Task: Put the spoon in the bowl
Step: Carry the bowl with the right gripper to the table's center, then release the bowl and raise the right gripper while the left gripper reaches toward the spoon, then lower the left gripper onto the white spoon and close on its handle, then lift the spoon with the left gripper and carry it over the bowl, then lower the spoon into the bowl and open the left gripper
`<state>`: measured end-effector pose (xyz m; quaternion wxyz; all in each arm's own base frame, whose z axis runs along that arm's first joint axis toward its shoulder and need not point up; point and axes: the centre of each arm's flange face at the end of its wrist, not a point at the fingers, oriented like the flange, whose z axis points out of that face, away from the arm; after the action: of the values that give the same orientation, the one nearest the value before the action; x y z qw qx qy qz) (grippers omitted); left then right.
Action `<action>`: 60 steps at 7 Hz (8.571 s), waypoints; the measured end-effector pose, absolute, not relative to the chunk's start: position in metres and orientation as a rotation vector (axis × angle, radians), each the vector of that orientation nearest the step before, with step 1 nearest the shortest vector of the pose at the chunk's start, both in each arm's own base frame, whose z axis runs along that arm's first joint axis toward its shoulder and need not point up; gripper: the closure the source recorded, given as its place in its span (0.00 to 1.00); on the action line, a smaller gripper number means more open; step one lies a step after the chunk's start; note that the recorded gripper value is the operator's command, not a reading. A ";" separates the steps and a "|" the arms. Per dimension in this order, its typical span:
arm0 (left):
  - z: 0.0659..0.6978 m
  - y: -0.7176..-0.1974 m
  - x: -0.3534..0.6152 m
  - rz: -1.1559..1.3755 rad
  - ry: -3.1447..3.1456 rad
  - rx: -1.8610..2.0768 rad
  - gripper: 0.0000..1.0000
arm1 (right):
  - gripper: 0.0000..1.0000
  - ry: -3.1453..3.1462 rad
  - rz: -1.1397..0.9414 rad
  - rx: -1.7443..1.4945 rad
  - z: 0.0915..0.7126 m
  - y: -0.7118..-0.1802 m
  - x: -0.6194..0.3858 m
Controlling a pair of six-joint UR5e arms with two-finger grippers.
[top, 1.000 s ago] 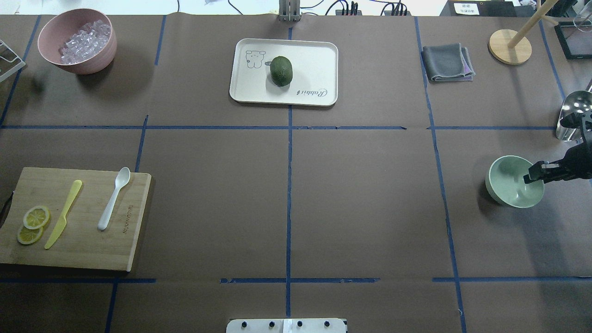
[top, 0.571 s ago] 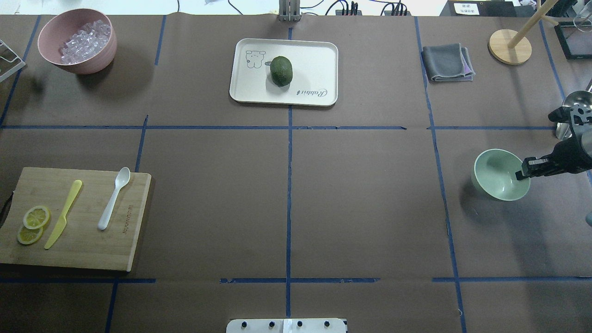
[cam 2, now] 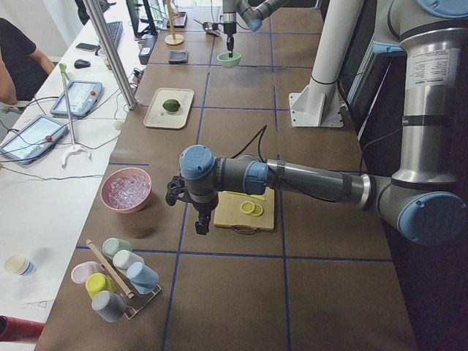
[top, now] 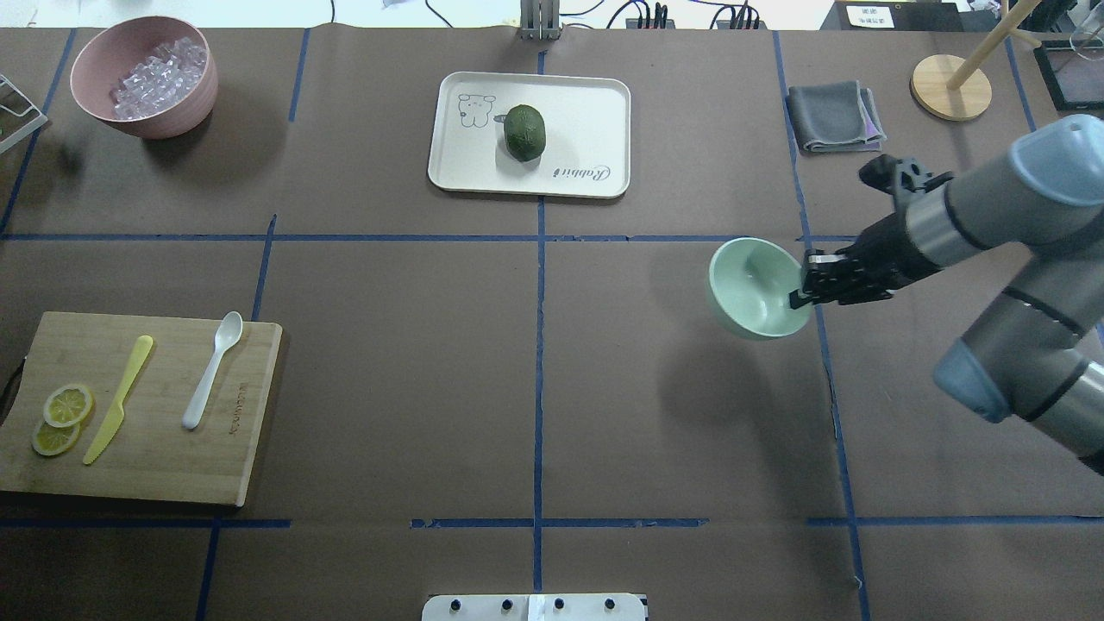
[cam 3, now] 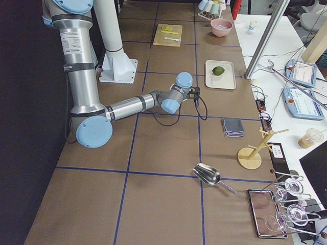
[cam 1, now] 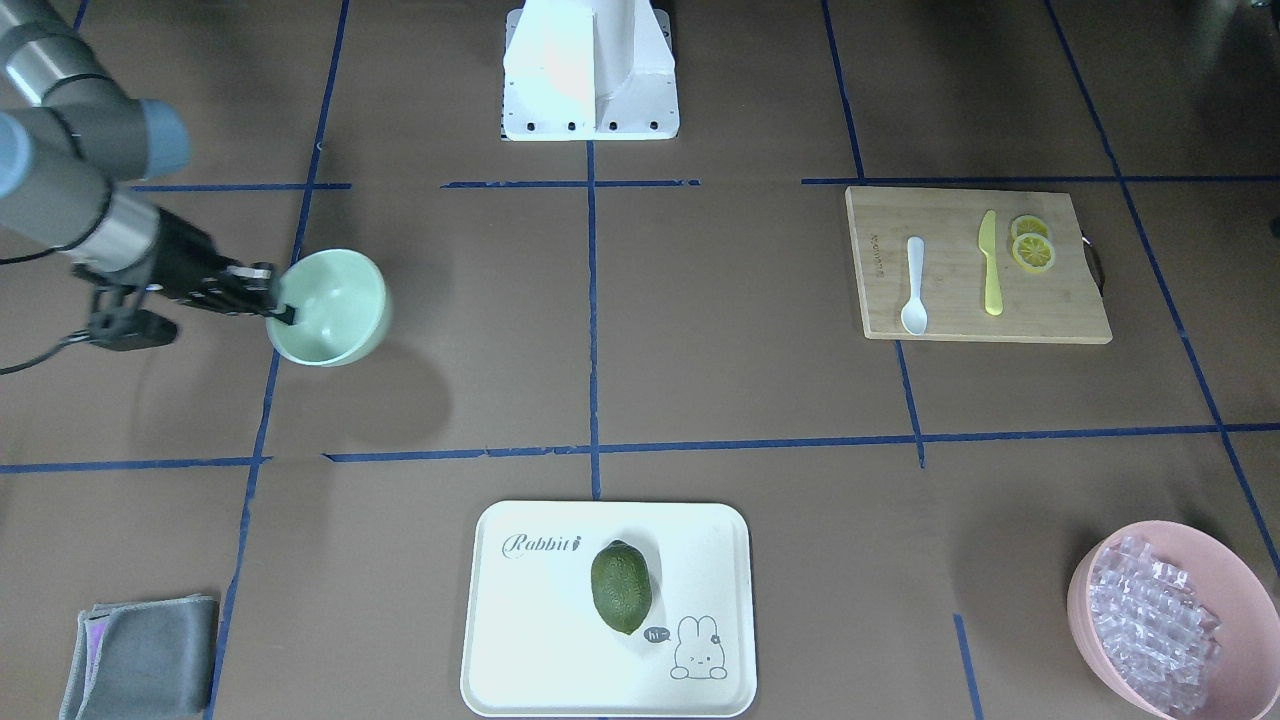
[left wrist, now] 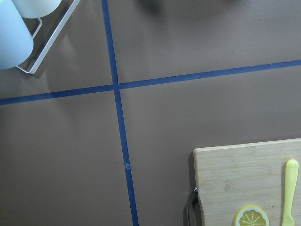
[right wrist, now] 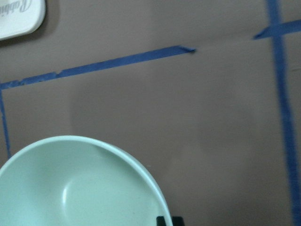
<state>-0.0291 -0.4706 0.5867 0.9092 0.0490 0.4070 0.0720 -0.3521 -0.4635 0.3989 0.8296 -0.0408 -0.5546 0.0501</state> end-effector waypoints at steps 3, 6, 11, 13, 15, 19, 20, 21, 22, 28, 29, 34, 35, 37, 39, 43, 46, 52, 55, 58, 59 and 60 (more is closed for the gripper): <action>0.594 -0.466 -0.029 0.176 0.840 0.169 0.00 | 1.00 -1.150 0.175 -0.045 0.302 -0.447 -0.491; 0.593 -0.466 -0.028 0.177 0.854 0.174 0.00 | 0.96 -1.120 0.226 -0.031 0.270 -0.452 -0.530; 0.591 -0.465 -0.026 0.176 0.887 0.172 0.00 | 0.02 -1.085 0.246 -0.032 0.267 -0.457 -0.549; 0.588 -0.463 -0.014 0.130 0.933 0.127 0.00 | 0.01 -1.074 0.267 -0.044 0.237 -0.464 -0.521; 0.553 -0.465 0.059 0.113 1.031 0.070 0.00 | 0.01 -1.144 0.303 -0.127 0.220 -0.509 -0.385; 0.475 -0.445 0.258 0.221 0.954 0.192 0.01 | 0.01 -1.163 0.278 -0.070 0.330 -0.554 -0.167; 0.470 -0.434 0.282 0.250 0.929 0.219 0.01 | 0.01 -1.141 0.261 -0.022 0.353 -0.553 -0.143; 0.471 -0.425 0.299 0.275 0.907 0.231 0.02 | 0.01 -1.105 0.251 0.026 0.367 -0.553 -0.133; 0.475 -0.420 0.311 0.291 0.885 0.239 0.03 | 0.01 -1.058 0.235 0.072 0.380 -0.551 -0.133; 0.486 -0.410 0.332 0.329 0.854 0.231 0.14 | 0.01 -0.999 0.172 0.105 0.400 -0.543 -0.147; 0.489 -0.410 0.334 0.330 0.850 0.225 0.15 | 0.01 -0.999 0.173 0.104 0.400 -0.542 -0.147; 0.486 -0.406 0.347 0.353 0.857 0.220 0.57 | 0.01 -0.999 0.172 0.102 0.400 -0.542 -0.148; 0.486 -0.405 0.348 0.354 0.857 0.219 0.73 | 0.01 -0.999 0.172 0.102 0.400 -0.541 -0.148; 0.487 -0.405 0.348 0.354 0.856 0.218 1.00 | 0.01 -0.998 0.172 0.101 0.401 -0.541 -0.148; 0.482 -0.405 0.348 0.352 0.865 0.221 1.00 | 0.01 -0.998 0.173 0.101 0.401 -0.541 -0.148; 0.349 -0.430 0.409 0.257 1.011 0.243 1.00 | 0.01 -1.000 0.171 0.104 0.399 -0.541 -0.148; 0.203 -0.433 0.510 0.207 1.023 0.138 1.00 | 0.01 -1.003 0.167 0.108 0.397 -0.540 -0.148; 0.160 -0.449 0.588 0.167 0.973 0.130 0.40 | 0.01 -1.008 0.157 0.109 0.393 -0.532 -0.153; 0.159 -0.454 0.589 0.155 0.965 0.144 0.11 | 0.01 -1.005 0.145 0.094 0.396 -0.529 -0.162; 0.181 -0.489 0.537 0.106 0.978 0.089 0.11 | 0.01 -0.964 0.167 0.083 0.419 -0.522 -0.159; 0.215 -0.503 0.493 0.086 0.979 0.053 0.11 | 0.01 -0.945 0.167 0.078 0.436 -0.516 -0.151; 0.258 -0.512 0.444 0.089 0.963 0.051 0.11 | 0.01 -0.930 0.141 0.082 0.454 -0.509 -0.138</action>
<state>0.4436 -0.5117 0.2584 0.8849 0.0246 0.4631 0.0428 -0.1376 -0.5092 0.4543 0.8907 0.0395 -0.4478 0.0678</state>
